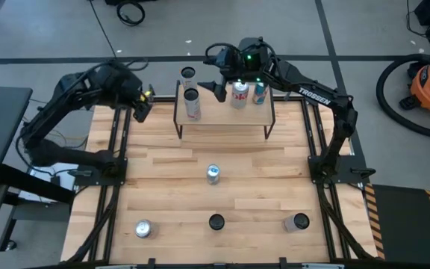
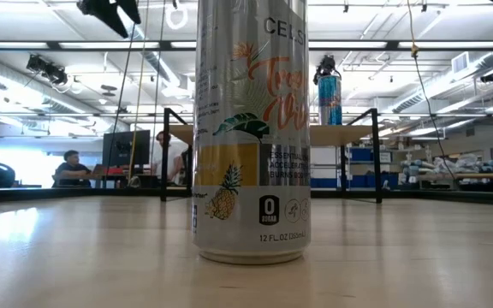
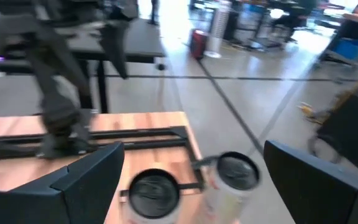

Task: Place canned beverage on shelf
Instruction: Put the white soda can on the shelf

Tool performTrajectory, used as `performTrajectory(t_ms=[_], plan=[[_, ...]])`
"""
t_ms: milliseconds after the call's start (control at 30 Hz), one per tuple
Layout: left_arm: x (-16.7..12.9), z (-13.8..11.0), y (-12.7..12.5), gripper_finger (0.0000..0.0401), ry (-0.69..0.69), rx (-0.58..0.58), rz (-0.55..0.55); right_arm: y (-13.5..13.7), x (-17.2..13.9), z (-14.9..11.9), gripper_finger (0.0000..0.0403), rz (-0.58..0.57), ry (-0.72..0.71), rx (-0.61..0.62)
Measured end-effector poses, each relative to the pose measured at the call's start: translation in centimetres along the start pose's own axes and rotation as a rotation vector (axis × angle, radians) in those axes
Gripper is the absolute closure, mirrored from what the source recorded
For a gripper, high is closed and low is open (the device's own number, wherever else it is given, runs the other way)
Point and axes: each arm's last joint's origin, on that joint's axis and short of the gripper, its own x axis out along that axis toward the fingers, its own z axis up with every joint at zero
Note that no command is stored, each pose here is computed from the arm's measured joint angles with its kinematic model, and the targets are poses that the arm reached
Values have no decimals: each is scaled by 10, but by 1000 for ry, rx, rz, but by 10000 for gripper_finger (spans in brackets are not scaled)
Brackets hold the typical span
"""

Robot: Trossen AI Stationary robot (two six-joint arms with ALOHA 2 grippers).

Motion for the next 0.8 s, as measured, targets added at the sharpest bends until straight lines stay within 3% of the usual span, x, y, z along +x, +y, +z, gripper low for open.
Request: performTrajectory(t_ms=[100,333,800], plan=[[0,-15,0,88,-20,-12,-16,1,0,1,8,62,-17,-38],[3,-39,-4,88,-83,-7,-68,2,2,0,8,68,-41,-106],[23,-80,-12,88,-157,23,-164,0,40,-34,8,81,16,-117]])
